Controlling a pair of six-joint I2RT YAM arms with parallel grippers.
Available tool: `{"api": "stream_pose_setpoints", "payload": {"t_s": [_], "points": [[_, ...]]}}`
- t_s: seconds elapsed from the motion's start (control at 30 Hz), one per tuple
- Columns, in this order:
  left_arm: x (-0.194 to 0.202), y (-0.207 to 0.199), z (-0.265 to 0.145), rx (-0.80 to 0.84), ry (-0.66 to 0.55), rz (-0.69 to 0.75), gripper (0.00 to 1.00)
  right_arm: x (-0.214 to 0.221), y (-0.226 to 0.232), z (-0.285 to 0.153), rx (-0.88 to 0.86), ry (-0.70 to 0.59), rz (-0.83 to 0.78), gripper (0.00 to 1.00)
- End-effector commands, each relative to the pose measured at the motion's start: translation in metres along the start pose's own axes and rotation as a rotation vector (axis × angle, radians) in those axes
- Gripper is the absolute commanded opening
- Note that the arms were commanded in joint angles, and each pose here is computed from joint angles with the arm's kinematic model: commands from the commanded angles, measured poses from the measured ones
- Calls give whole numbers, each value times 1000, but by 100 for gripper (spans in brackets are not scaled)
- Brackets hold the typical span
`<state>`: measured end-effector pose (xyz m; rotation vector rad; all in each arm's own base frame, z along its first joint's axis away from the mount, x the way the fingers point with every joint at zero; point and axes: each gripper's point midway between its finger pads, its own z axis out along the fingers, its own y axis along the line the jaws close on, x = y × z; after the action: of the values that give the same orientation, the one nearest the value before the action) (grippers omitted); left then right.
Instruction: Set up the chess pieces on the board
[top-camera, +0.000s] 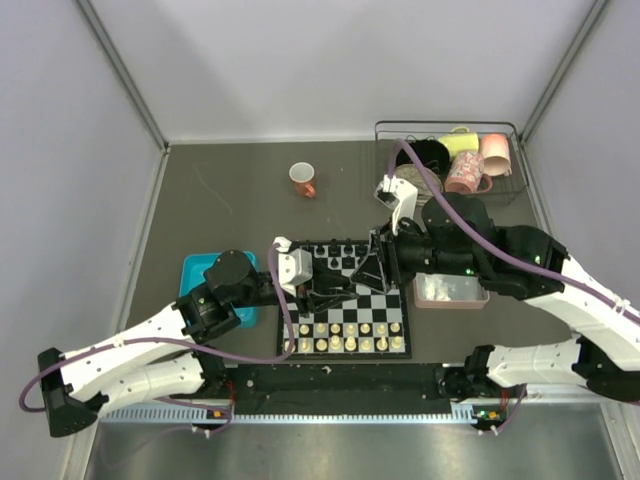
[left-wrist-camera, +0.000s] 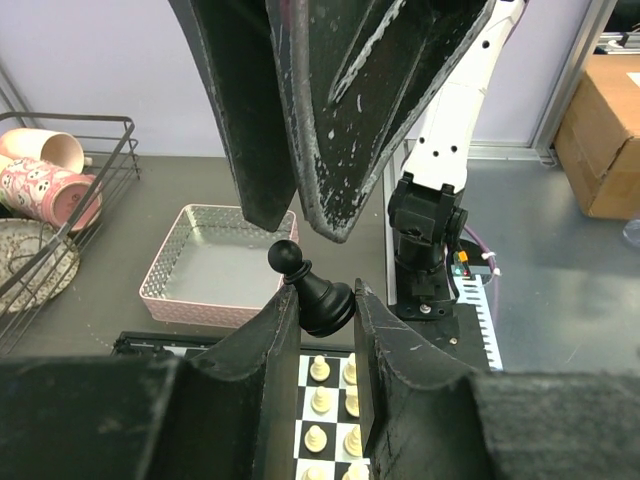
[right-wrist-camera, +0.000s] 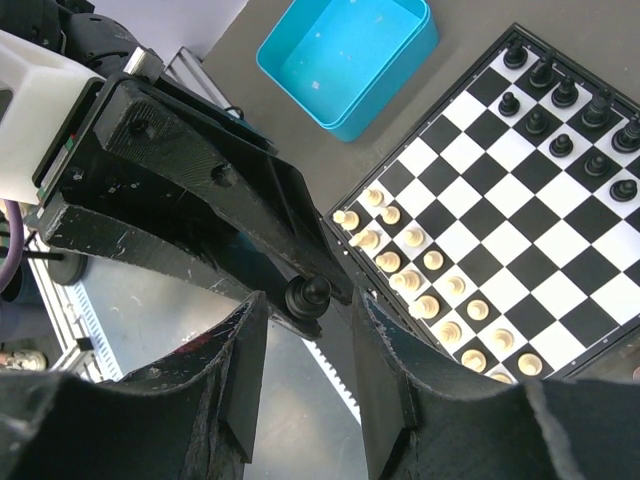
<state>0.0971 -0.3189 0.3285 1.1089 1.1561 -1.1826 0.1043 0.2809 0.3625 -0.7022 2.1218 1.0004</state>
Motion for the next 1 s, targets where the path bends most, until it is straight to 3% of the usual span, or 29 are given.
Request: {"api": "stream_pose_setpoints", "payload": {"t_s": [0.0, 0.97], "points": [[-30, -6, 2, 37, -67, 49, 21, 2, 0, 2, -5, 11, 9, 38], [-25, -13, 2, 70, -58, 67, 21, 5, 2, 11, -23, 33, 26, 25]]}}
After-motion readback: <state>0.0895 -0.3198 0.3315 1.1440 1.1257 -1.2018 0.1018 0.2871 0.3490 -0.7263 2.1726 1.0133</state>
